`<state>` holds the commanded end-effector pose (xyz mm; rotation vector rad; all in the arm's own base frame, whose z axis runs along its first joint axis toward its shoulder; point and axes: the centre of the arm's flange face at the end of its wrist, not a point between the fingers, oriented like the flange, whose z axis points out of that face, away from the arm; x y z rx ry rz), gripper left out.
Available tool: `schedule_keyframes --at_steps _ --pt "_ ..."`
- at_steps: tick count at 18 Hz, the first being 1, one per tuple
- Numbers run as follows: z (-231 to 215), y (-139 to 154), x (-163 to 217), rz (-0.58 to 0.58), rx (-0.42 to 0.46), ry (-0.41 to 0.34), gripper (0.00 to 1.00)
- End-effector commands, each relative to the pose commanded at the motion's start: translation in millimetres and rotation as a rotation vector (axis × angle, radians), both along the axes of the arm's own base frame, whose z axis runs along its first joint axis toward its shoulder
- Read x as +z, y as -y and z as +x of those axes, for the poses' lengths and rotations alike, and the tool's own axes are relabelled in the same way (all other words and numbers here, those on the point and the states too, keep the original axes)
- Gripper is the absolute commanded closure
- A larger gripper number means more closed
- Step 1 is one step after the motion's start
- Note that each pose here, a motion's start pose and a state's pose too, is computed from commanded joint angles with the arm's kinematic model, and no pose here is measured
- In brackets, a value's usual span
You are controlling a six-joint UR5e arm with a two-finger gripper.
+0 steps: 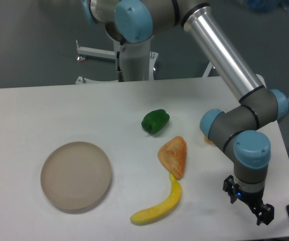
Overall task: Pick up the yellow pepper from the table
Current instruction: 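Move the gripper up and over the small yellow pepper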
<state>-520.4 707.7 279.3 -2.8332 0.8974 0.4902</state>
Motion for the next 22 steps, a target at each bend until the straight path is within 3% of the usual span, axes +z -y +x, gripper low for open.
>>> schedule_keyframes --at_steps 5,11,16,22 --pt "2 1 -1 -0.008 0.003 0.003 0.00" --pt "23 27 26 -0.054 0.022 -0.003 0.00" --pt "43 72 56 -0.090 0.108 0.059 0.00" --pt "50 131 59 -0.199 0.163 0.179 0.00"
